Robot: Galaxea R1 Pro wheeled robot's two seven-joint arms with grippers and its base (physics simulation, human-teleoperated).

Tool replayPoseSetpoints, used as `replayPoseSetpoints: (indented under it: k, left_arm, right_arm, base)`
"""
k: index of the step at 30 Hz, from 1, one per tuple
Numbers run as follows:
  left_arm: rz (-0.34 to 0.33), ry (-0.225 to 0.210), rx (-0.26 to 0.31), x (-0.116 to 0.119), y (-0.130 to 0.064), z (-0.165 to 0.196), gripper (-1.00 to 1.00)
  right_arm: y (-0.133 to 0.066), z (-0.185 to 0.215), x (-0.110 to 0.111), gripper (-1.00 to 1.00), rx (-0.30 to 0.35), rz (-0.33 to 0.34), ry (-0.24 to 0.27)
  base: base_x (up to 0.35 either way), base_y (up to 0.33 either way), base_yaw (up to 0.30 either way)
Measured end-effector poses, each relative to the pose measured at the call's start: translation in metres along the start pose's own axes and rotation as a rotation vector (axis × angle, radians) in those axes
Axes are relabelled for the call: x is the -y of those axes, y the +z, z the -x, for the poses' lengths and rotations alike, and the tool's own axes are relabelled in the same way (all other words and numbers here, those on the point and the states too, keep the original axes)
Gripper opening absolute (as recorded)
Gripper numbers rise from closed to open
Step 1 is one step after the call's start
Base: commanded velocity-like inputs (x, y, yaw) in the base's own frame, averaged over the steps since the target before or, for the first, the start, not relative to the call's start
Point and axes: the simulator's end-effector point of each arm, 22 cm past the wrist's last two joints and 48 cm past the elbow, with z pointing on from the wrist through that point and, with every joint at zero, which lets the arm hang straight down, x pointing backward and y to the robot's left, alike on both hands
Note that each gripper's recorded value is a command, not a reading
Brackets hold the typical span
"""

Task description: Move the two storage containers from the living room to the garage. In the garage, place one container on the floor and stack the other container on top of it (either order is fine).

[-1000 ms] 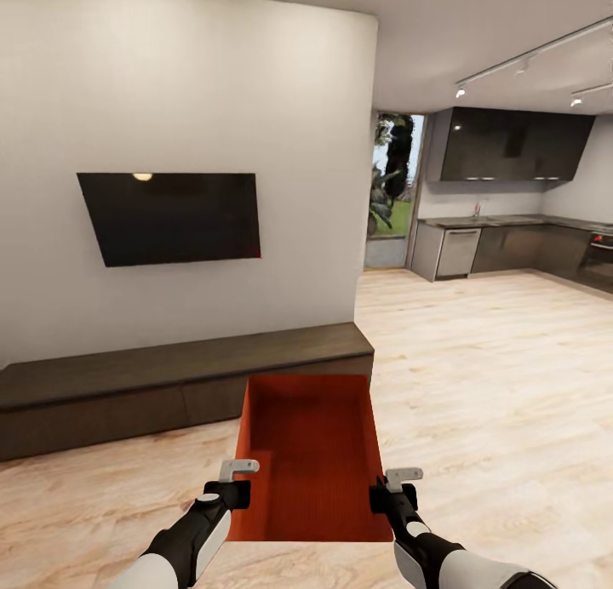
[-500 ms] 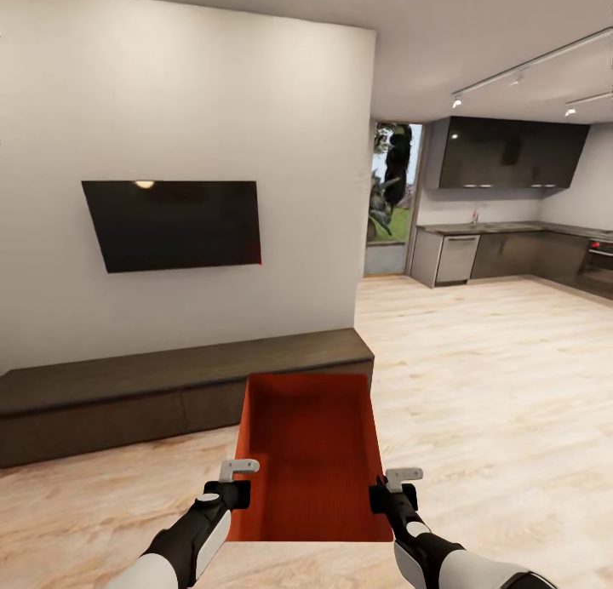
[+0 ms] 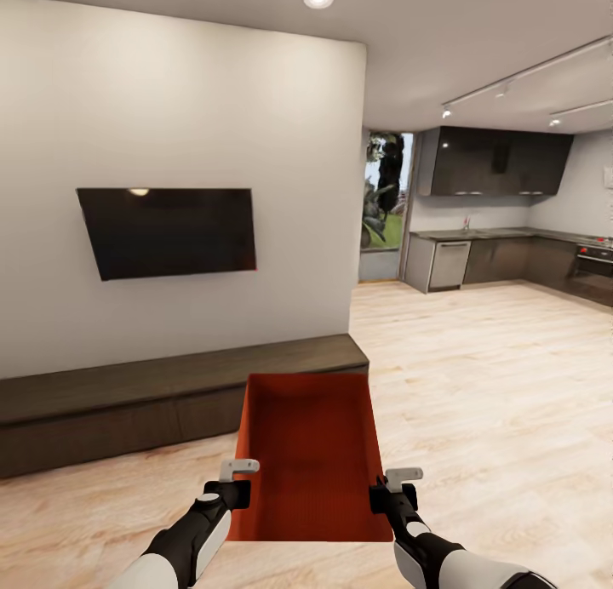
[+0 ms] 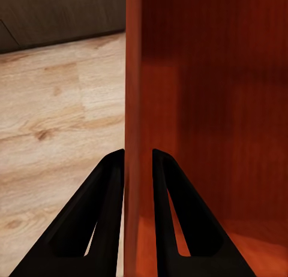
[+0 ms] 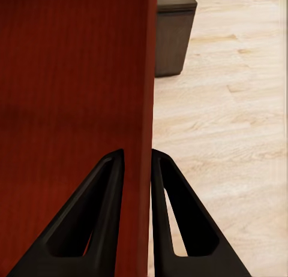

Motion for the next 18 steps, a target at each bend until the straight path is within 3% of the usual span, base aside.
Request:
replayPoseSetpoints:
  k: [18]
  left_arm:
    - [0.0,0.0,0.029,0.0,-0.008,0.014,-1.0]
  right_arm:
    - [-0.004,0.016,0.001,-1.0,0.029,-0.002,0.0]
  base:
    - [0.0,0.0,-0.092]
